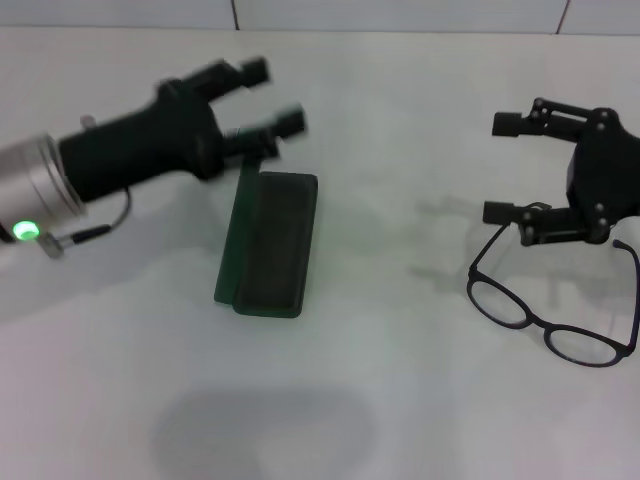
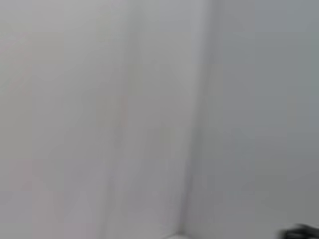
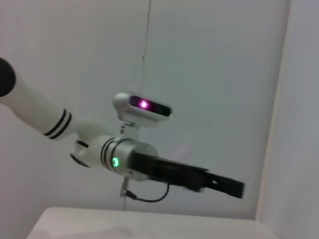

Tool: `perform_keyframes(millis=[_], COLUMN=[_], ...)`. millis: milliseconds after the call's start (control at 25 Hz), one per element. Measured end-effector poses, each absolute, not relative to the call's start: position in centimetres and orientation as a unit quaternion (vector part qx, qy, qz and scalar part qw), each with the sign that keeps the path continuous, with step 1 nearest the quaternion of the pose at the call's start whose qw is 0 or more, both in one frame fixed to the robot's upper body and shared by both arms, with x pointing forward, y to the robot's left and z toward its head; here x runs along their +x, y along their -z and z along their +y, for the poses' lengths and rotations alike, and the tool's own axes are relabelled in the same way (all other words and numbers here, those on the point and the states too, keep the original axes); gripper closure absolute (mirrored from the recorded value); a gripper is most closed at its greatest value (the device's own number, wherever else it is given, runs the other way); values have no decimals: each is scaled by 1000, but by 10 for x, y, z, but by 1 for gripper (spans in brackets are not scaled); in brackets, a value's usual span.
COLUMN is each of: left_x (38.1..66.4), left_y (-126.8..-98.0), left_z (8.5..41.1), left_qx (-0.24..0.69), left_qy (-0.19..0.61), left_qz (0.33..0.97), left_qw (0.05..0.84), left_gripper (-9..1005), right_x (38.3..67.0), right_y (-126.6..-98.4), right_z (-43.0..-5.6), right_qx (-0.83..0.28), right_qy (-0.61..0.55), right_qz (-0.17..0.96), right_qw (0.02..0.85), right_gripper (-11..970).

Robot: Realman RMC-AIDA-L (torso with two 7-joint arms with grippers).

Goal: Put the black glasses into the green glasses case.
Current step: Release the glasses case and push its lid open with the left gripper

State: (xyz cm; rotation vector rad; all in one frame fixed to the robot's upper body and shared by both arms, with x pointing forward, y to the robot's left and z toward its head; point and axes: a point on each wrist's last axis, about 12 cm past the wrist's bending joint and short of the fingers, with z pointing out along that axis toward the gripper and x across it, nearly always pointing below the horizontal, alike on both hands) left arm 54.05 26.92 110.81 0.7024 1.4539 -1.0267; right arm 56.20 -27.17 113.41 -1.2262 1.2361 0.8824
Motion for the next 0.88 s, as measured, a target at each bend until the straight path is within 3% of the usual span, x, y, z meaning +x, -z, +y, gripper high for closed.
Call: perform_keyframes(millis=[200,360,880], left_x=[572,577,575], left_y=[-1131,-1144,-1137], left_z=[300,300,259], left_qx=[209,211,272], left_qy=[409,356,302], left_qz=[760,824,862], left_qw=[460,387,302], left_gripper=[176,187,222], right_x=[563,564,565], right_y=[-1136,-1136,-1135], right_z=[-278,-278,-276], right_qx=[-505,-504,-506], right_qy=[-368,-365,-360], right_qz=[527,530,533], right_qw=[575,576,574], right_gripper=[90,90,91])
